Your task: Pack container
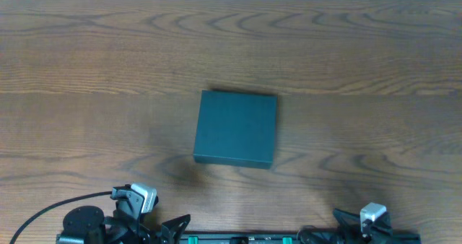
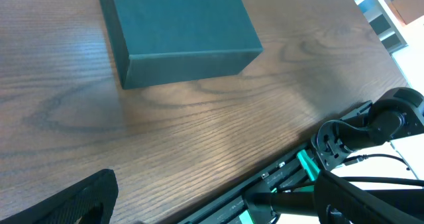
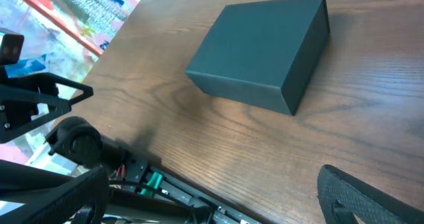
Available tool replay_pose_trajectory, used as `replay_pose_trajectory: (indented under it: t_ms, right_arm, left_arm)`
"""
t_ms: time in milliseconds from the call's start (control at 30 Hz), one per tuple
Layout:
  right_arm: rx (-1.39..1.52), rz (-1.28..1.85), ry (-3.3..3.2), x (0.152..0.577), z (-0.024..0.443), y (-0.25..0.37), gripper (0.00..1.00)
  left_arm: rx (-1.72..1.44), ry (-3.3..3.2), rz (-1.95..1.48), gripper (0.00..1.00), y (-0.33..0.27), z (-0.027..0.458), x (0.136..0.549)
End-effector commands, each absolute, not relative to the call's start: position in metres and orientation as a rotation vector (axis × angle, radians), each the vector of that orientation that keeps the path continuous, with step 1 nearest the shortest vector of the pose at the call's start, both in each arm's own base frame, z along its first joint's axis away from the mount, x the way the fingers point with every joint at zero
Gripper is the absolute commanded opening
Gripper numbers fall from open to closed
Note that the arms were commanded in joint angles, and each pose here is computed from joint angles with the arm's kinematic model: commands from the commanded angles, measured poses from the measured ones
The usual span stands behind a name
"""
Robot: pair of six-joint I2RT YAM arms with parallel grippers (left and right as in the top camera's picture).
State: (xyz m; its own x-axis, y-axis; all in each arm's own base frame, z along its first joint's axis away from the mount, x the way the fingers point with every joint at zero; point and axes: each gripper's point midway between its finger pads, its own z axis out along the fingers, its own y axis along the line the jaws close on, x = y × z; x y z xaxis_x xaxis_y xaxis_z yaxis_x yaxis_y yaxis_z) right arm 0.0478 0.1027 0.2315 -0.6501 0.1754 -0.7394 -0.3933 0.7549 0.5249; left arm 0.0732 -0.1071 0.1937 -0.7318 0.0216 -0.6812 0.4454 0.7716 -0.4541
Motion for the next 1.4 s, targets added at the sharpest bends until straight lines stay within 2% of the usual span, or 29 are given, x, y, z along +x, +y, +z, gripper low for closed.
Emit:
replay_pose_trajectory:
  t_ms: [0,100,233,333,500,767,1367]
  right_arm:
    - [-0.148,0.88,2.126,0.048,0.231,0.103,0.99]
    - [-0.148,0.88,2.126,0.048,0.231,0.103,0.99]
    - [-0.148,0.88,2.126,0.048,0.231,0.103,0.99]
    - [-0.148,0.88,2.126,0.048,0.231,0.103,0.99]
    - [-0.148,0.88,2.126,0.048,0.231,0.103,0.99]
    - [-0.148,0.88,2.126,0.048,0.231,0.103,0.99]
    - [-0.148,0.88,2.126,0.048,0.231,0.103,0.99]
  left_arm:
    - [0.345,2.286,-0.761,0.95,-0.102,0.19,0.075]
    - [0.336,2.201,-0.576,0.95,-0.086,0.196,0.101]
    - [0.595,1.961,-0.333,0.95,-0.082,0.205,0.128]
    - [0.692,1.888,-0.235,0.95,-0.08,0.191,0.14]
    - [0.595,1.897,-0.317,0.95,-0.084,0.149,0.171]
    - [0.567,1.933,-0.478,0.95,-0.098,0.106,0.18]
    - [0.572,1.923,-0.51,0.95,-0.102,0.109,0.178]
